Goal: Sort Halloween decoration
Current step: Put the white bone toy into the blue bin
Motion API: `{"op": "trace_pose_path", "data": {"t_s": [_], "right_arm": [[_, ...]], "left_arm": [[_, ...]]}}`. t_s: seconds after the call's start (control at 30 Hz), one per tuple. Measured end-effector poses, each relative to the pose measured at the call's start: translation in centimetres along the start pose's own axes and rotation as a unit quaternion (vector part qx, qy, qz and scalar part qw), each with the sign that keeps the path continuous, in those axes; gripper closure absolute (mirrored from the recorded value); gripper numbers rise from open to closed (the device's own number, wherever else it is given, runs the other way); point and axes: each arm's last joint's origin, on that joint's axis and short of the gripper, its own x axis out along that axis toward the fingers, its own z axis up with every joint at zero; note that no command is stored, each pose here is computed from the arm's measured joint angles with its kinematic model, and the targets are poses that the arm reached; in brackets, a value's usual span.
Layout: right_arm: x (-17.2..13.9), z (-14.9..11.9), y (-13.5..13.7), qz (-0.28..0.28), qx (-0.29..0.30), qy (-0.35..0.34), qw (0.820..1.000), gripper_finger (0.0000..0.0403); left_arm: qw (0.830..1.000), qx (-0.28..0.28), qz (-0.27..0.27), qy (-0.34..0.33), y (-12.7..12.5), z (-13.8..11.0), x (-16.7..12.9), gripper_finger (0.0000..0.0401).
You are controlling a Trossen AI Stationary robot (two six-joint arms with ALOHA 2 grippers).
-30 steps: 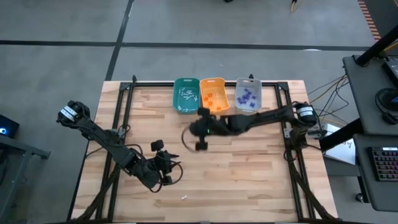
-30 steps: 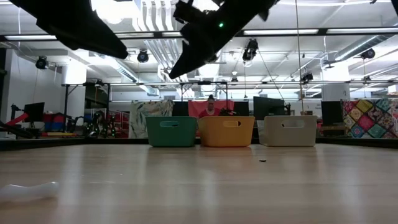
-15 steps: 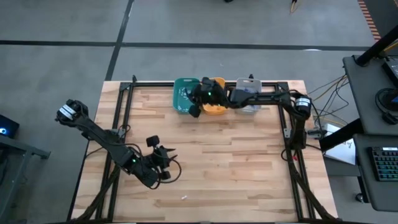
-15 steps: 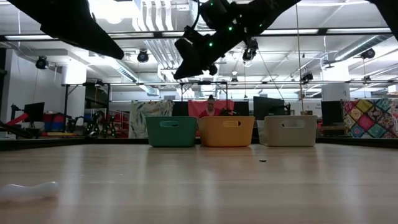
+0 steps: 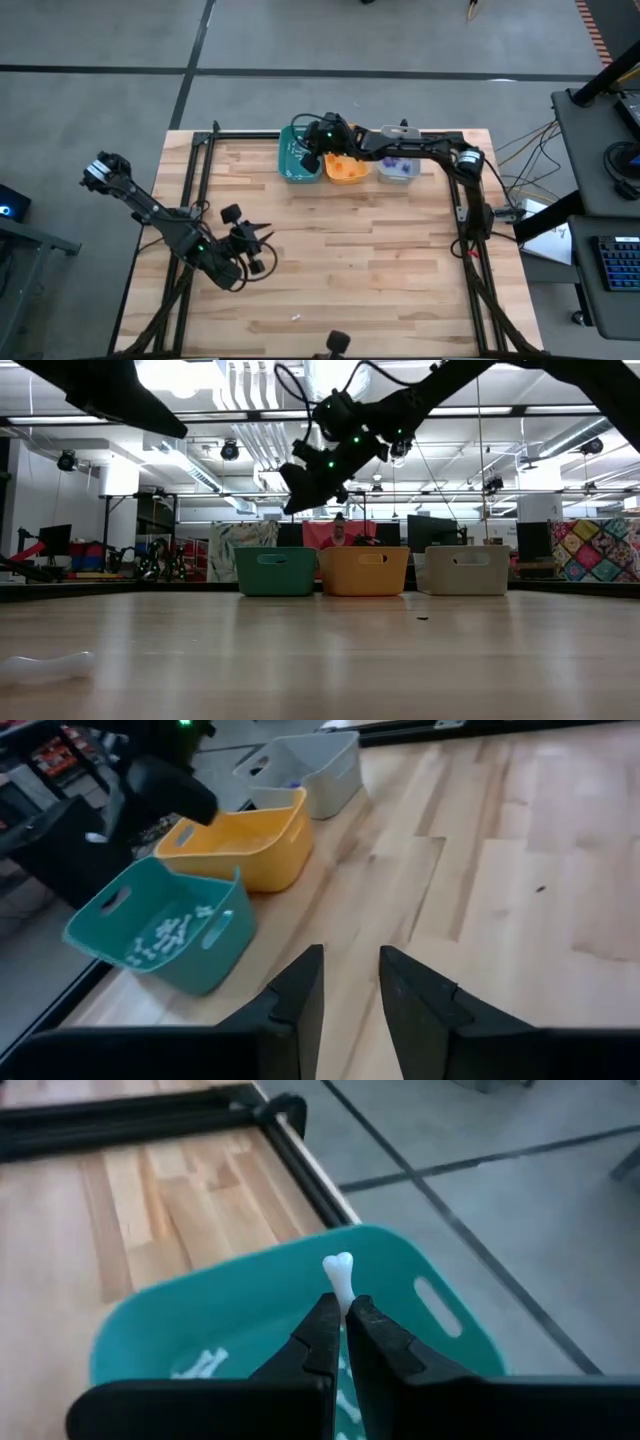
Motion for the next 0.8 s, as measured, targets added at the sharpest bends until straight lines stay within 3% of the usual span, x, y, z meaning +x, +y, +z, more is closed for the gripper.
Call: {"op": "trace_pose_path", "data": {"t_s": [0.37,0.6,0.8], "right_arm": [[3.2,-2.0,0.0,0.010,-0.029,0.132,0.991,0.0391],[4.6,-3.0,0.2,0.028,-0.065,0.233,0.970,0.0390],[5.1,-2.0,0.2,0.026,-0.053,0.240,0.969,0.0390]], "left_arm": [[0.999,-0.029,0.015,-0.001,1.0,-1.5,0.2,0.0324],[0.999,-0.032,0.016,0.001,0.9,-1.6,0.3,0.0324],[0.999,-0.032,0.017,0.000,0.9,-1.6,0.3,0.0324]]}}
